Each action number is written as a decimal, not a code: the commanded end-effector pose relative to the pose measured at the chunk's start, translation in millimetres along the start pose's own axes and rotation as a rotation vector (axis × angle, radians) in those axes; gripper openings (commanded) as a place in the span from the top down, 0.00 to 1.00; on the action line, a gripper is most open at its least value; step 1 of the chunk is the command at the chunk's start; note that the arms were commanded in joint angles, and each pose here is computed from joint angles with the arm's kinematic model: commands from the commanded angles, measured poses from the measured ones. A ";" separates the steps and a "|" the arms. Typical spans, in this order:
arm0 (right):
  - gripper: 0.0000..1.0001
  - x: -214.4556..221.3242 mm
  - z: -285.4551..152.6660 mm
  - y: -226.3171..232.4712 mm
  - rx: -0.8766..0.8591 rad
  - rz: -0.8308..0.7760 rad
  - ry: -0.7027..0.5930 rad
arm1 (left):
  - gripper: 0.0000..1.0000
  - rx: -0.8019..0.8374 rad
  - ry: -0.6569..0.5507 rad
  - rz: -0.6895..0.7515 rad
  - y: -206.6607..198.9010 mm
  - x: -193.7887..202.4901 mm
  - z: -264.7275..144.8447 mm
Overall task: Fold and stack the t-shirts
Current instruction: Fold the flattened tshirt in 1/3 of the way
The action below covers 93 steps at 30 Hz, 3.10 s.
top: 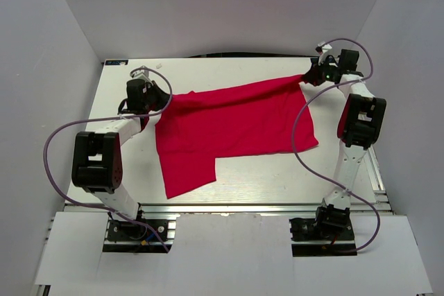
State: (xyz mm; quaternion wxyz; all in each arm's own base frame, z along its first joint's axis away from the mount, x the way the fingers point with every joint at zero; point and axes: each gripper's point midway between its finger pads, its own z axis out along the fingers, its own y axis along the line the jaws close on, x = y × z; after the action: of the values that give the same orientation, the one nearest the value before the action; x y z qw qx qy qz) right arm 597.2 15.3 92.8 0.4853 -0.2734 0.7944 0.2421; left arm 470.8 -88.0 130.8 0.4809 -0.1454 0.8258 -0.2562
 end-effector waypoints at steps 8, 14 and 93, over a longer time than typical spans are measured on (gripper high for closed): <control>1.00 8.8 0.9 16.3 -0.057 -0.026 0.070 | 1.00 0.012 -0.043 0.023 -7.6 -21.9 -0.1; 1.00 17.5 4.7 30.3 -0.085 -0.056 0.115 | 1.00 0.019 -0.055 0.026 -11.1 -27.3 -1.0; 1.00 -48.9 -5.0 -30.3 0.306 -0.862 0.003 | 1.00 -0.016 -0.111 0.033 8.5 -60.0 -14.6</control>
State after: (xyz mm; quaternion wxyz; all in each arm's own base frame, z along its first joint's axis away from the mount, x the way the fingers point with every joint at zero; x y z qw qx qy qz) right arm 633.7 5.9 114.4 0.5561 -0.4854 0.6703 -0.0763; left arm 485.0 -51.5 147.8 0.5015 -0.1565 0.8185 -0.2325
